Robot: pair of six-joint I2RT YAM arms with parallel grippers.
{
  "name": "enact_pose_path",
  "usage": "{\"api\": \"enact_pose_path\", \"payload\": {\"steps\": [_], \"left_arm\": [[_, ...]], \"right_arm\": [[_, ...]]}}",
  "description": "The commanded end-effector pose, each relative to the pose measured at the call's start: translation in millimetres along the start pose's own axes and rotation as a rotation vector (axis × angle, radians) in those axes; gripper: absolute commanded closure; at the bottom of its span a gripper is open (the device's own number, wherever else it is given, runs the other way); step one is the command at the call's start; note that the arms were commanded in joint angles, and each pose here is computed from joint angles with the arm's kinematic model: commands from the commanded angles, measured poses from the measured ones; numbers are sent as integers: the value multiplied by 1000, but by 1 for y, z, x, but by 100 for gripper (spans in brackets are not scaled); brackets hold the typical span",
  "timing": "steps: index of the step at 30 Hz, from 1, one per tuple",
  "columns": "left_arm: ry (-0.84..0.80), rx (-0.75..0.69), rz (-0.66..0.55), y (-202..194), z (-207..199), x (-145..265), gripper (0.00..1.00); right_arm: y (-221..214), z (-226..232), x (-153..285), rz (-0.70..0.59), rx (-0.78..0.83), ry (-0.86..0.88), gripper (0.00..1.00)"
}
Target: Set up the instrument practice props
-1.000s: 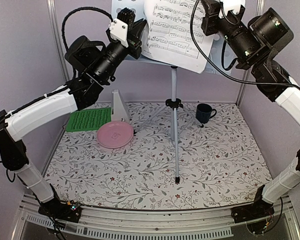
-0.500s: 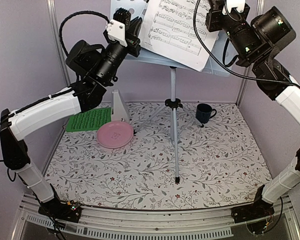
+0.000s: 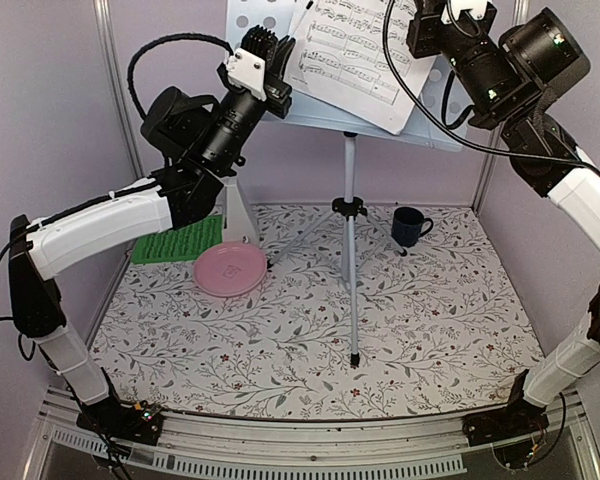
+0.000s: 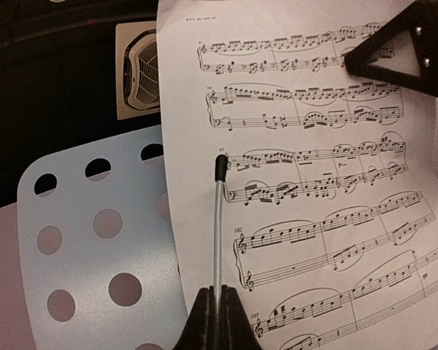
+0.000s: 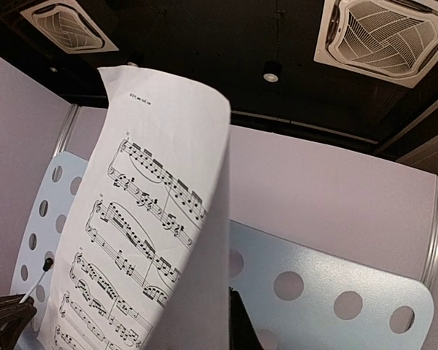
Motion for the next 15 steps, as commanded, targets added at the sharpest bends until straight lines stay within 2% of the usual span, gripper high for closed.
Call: {"api": "enact_pose_path", "payload": {"steps": [1, 15], "left_arm": [[-114, -14, -40, 7, -22, 3, 100], [-193, -20, -24, 7, -30, 7, 100]], "right_arm": [[7, 19, -5, -70, 35, 73, 100], [14, 57, -20, -219, 178, 183, 100]]}}
Point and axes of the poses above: each gripper's point midway between its finger pads, its own x axis back along the fingers, its own z axis along the line the jaws close on, y = z × x, the point moved 5 cm from there along x, back along the fingers, and after that the axes turned 9 degrees about x, right-handed, at the moved point
